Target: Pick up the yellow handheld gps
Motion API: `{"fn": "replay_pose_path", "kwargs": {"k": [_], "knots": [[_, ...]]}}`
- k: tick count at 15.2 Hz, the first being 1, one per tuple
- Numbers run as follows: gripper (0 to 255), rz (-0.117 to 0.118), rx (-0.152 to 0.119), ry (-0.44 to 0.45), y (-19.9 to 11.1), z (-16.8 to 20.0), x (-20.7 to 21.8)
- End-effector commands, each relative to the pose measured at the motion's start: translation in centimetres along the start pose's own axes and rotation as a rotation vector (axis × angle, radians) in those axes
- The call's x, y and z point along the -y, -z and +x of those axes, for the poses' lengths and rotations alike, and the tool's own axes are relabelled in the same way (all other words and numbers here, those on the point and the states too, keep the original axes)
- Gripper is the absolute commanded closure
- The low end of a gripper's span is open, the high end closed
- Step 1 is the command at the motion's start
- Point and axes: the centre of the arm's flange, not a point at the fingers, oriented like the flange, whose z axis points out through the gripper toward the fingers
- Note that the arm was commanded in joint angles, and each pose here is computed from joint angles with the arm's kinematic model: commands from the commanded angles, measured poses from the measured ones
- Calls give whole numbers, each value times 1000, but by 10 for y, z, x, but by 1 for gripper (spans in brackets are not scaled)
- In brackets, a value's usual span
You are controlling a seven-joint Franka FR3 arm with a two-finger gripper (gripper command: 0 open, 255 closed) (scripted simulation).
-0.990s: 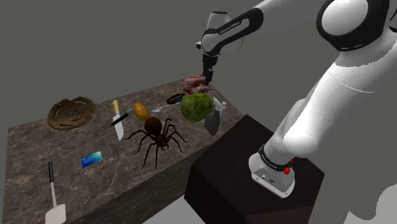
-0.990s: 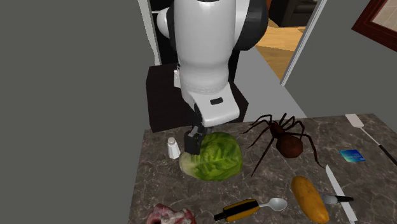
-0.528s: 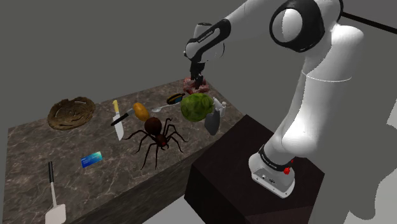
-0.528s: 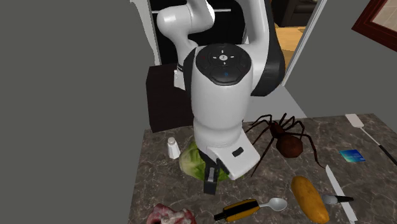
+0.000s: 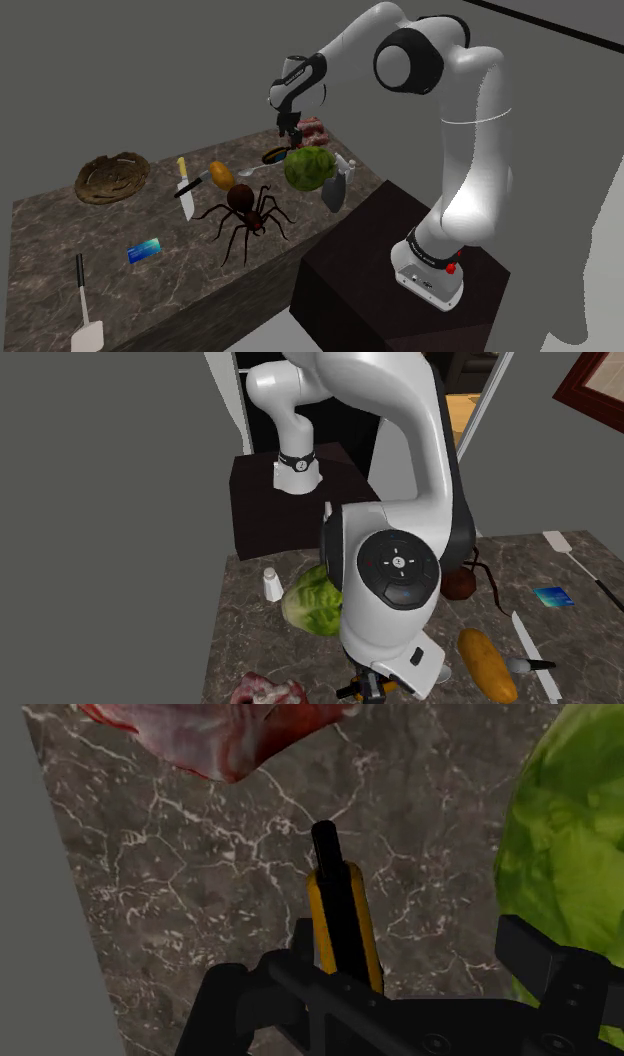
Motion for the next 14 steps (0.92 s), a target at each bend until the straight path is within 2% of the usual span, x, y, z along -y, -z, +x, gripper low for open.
{"fn": "replay_pose_path", "kwargs": {"k": [1,3,12,13,14], "knots": [[0,4,-6,71,-19,11,-15],[0,9,-9,132,-35,23,-26],[0,9,-9,132,-75,21,-27],[255,9,-9,131,-76,21,-26],[255,9,-9,131,-76,21,-26]]}}
